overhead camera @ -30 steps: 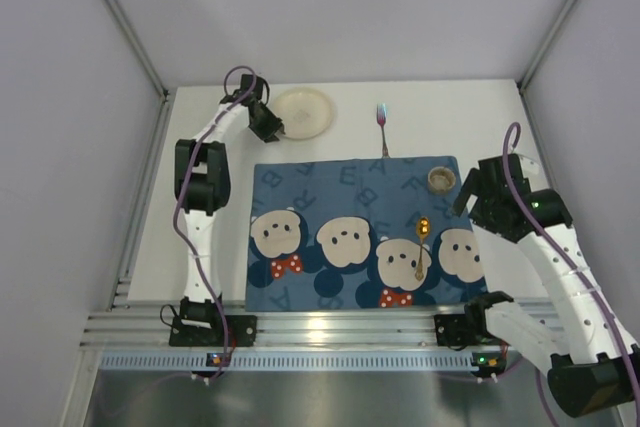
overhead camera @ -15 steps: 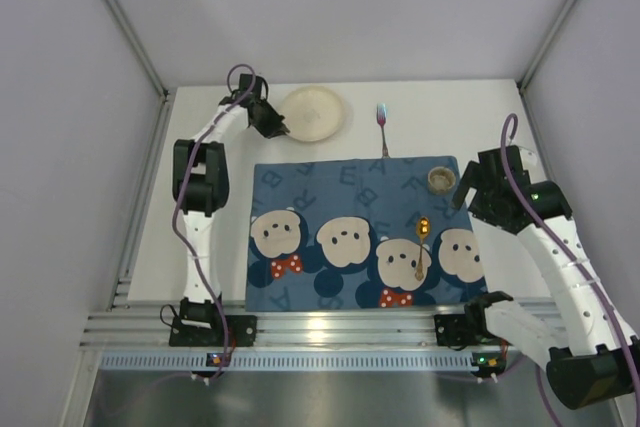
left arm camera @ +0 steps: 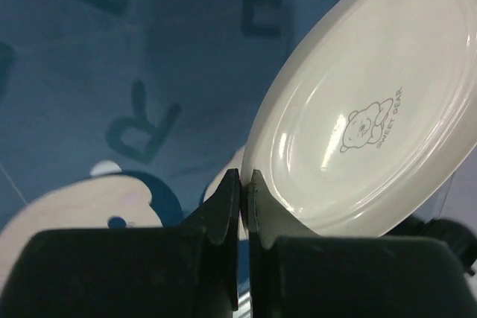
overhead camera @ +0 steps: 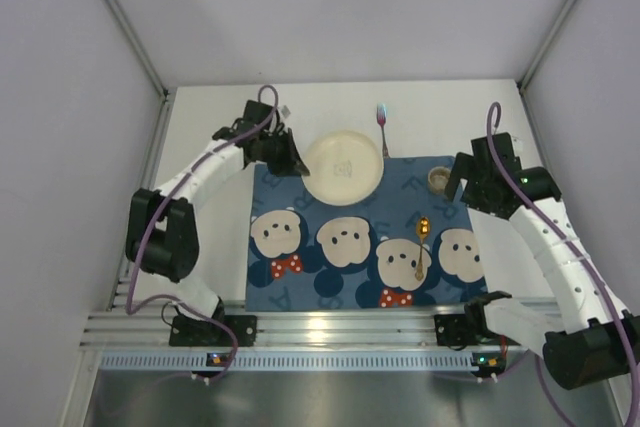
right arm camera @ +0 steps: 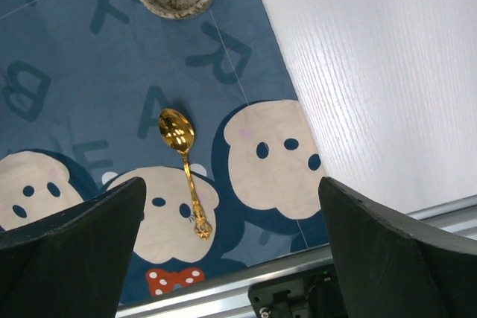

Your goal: Set the dinner table for one person

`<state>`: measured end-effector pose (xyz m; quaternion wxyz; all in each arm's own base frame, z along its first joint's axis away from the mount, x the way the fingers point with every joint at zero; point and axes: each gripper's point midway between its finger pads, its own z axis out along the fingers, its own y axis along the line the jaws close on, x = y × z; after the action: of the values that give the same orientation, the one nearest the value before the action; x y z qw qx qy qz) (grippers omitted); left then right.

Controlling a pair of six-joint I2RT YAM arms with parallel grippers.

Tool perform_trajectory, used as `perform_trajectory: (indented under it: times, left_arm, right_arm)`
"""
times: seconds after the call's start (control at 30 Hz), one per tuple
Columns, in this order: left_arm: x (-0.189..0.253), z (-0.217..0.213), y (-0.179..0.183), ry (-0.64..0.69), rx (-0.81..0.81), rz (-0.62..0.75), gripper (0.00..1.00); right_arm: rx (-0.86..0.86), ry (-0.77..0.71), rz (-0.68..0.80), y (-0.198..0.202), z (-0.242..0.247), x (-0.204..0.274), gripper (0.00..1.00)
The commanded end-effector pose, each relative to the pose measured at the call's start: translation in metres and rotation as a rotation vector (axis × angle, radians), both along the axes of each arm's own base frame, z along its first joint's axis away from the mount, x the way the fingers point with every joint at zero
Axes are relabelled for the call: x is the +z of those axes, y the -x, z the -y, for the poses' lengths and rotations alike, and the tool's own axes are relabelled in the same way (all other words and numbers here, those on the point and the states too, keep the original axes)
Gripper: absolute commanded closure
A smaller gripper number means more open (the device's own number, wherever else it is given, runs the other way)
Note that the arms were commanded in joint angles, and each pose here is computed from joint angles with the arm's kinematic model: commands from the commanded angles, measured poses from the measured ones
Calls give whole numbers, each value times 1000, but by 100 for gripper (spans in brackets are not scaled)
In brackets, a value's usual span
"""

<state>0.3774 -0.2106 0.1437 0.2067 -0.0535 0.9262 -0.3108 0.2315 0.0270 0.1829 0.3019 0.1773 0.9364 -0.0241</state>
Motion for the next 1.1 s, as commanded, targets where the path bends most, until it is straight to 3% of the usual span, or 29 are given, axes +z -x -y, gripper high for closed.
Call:
perform_trajectory:
  times: [0.0,0.13,0.3,0.53,0.83,0.9,0.97,1.0,1.07]
  left_arm:
    - [-18,19,68,-67,-173,-38,100]
    - [-54,35,134,-116,-247,-103,100]
    - [-77,35,165,-182,-242,-133,100]
    - [-83,44,165,-202,-209,-110,100]
    - [-95,43,159,-289,-148,-113,99]
    - [-95,37,161,-321,-146,-103,89]
    - [-85,36,160,-307,-139,-65,69]
    - [-84,35,161,-302,-138,-58,51]
    - [-74,35,161,-282,-139,-34,37]
  right_arm:
    - [52,-18,97,-23,-9,23,0]
    - [93,-46,115,-33,-18,29,0]
    - [151,-92,162,-66,-37,42,0]
    - [236,-138,205,-117,-65,59,0]
    - [286,-182,125,-191,-114,23,0]
    - [312,-175,59,-203,-131,-3,1]
    - [320,-153,22,-216,-145,-16,1]
    - [315,-141,16,-223,-147,-20,1]
    - [314,-133,0,-238,-158,-32,1]
